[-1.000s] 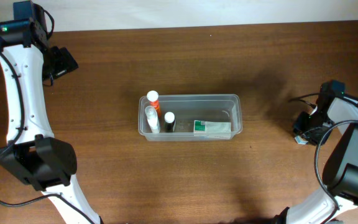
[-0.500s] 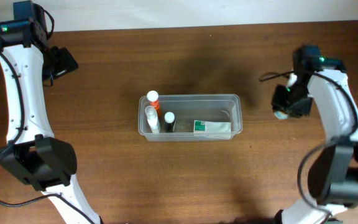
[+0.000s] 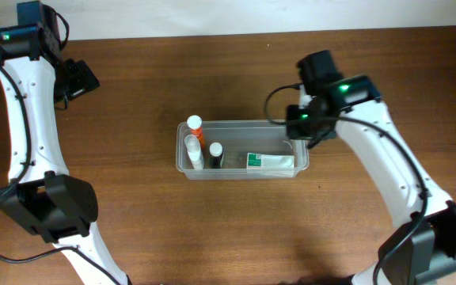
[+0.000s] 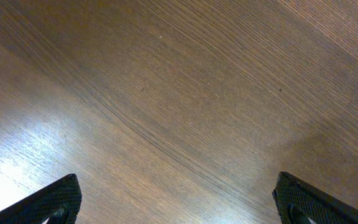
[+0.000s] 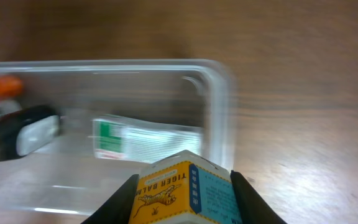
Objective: Pack container
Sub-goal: 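Lift the bottle and carry it left over the container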
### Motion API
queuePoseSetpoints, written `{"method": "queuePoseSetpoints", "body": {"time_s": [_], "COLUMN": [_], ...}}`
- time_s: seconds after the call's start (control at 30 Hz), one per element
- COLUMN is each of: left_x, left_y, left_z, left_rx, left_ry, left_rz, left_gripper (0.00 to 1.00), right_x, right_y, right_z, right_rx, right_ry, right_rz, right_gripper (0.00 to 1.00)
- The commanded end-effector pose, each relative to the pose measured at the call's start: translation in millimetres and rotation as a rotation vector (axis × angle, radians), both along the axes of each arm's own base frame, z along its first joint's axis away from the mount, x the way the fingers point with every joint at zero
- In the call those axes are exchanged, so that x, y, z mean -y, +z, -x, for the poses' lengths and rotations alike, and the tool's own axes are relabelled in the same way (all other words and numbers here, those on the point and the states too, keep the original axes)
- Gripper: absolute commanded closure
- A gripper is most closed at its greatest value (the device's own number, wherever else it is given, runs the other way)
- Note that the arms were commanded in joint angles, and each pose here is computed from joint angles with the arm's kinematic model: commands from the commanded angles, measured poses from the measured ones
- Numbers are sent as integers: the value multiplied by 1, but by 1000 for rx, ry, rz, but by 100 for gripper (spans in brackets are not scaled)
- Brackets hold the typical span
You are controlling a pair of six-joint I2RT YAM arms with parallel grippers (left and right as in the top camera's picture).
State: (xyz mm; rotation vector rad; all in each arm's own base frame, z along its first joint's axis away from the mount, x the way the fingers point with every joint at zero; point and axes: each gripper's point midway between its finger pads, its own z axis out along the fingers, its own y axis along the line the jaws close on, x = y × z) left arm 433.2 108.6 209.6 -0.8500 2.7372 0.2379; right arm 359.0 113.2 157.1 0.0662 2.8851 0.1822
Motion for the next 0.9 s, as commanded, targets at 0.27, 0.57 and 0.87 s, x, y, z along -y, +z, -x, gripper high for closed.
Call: {"method": "queuePoseSetpoints", "body": {"time_s": [0.27,0.57,0.87], "left_x": [-3,-3,-3], "left_y": [3,3,3], "left_z": [-1,-1,-1], "left_rx": [7,7,7], "left_ry": [0,0,0], "left_rz": [-13,-13,-13], "left_gripper": [0,1,1], "right_x": [-65,-79,-98], "right_y": [-26,-61,-72], "right_z": [0,-8,-14], "right_rx": [16,-26,-1], "right_ry": [72,25,9], "right_rz": [38,48,34], "right_gripper": [64,64,64]}}
